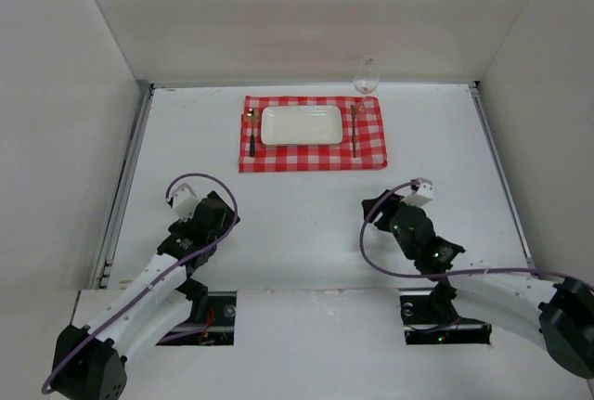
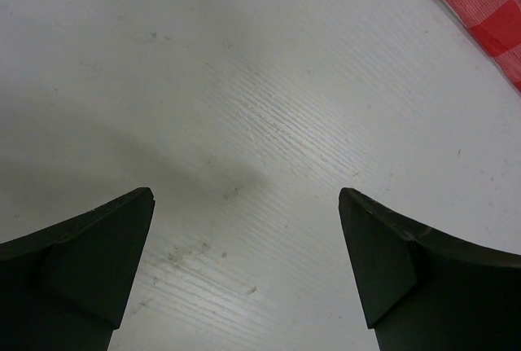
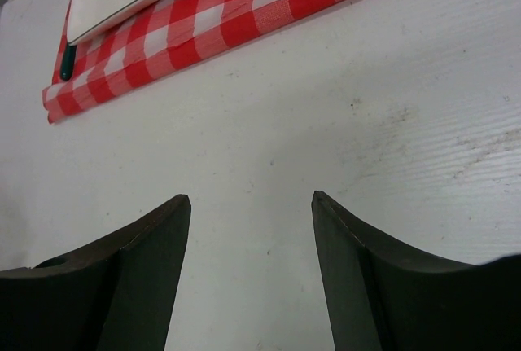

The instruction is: Set the dinner table for one person

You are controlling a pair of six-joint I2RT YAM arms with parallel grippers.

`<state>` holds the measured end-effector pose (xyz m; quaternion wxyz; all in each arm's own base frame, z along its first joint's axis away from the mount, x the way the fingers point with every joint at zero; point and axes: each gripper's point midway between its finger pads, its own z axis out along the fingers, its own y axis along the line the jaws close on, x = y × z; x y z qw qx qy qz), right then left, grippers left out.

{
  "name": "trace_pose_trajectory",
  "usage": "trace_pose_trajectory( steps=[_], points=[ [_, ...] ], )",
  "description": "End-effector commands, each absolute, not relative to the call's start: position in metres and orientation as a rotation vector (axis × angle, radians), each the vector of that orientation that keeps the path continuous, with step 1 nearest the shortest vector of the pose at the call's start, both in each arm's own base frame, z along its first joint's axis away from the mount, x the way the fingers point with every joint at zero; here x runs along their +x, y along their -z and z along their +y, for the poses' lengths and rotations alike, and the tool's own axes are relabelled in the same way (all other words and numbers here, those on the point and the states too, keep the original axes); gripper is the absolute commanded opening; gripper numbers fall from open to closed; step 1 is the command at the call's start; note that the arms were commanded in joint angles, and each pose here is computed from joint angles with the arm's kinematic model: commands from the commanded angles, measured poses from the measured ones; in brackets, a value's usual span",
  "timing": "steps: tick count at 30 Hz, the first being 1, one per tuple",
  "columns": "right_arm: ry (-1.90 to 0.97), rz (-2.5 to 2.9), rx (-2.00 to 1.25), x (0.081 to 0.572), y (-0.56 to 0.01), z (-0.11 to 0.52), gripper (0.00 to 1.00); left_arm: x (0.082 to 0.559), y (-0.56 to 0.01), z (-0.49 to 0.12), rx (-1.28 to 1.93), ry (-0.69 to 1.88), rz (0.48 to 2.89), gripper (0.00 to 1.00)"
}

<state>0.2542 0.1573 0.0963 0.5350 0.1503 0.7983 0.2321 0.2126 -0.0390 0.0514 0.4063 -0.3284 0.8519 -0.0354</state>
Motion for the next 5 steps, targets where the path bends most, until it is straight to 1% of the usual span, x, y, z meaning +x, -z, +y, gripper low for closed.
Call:
trace_pose_trajectory(
  steps=[1,5],
  points=[
    [-0.581,1.839,0.361,0.2623,-0.1125,0.1627,0.67,0.2231,-0.0638,-0.0424,-0.820,0.101,2.106,1.00],
    [-0.575,1.845,0.354,0.2628,-0.1114,0.1637,0.67,0.2287,-0.0703,-0.0444,-0.791,0.084,2.116,1.00]
  ],
)
